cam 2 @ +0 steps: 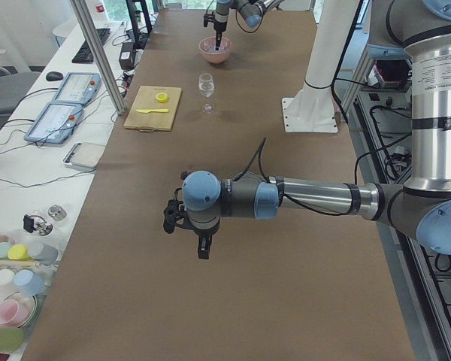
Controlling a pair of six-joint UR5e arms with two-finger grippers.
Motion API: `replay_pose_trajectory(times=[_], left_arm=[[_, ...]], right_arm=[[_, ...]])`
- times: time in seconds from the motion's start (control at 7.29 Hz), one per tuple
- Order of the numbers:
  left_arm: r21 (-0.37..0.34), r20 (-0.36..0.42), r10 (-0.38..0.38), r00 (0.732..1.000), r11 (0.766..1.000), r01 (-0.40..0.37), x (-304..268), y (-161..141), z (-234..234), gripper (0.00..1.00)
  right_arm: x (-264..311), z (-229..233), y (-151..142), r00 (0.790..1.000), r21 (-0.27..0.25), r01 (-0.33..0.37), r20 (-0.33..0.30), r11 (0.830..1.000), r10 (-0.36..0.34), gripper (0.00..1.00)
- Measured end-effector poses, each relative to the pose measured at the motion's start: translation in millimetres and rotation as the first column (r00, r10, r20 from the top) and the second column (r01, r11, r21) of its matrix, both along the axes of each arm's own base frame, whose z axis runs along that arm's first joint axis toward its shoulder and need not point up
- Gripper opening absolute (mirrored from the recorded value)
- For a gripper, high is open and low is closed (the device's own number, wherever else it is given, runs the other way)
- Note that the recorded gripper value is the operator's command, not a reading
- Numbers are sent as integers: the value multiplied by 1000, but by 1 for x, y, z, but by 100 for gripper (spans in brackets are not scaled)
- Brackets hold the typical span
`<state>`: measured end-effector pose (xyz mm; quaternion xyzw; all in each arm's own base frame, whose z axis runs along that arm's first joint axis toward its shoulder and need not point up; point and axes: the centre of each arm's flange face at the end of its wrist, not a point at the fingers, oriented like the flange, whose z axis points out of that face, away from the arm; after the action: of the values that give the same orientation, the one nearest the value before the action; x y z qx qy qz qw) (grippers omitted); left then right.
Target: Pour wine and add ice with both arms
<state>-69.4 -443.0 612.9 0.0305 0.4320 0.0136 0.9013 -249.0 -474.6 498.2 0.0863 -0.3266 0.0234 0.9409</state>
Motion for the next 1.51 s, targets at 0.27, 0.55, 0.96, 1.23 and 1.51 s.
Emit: replay_pose_trajectory(times=[0.27,0.55,0.96,1.23,1.51], left_arm=[[0,0,0,1000,1000,0,0,0,0,98],[0,0,0,1000,1000,0,0,0,0,98],[1,0,0,1000,1000,0,0,0,0,98],[2,0,0,1000,1000,0,0,-1,0,98],[1,0,0,1000,1000,0,0,-1,0,98]], right_arm=[[0,-6,1,1000,7,2,8,1000,-2,0],[4,-40,5,999,52,2,50,999,-5,0],[14,-143,5,982,195,-18,186,981,-19,0],[-11,-219,-13,950,201,-56,311,978,-9,0],[-56,-282,-20,919,126,-87,394,988,30,0]])
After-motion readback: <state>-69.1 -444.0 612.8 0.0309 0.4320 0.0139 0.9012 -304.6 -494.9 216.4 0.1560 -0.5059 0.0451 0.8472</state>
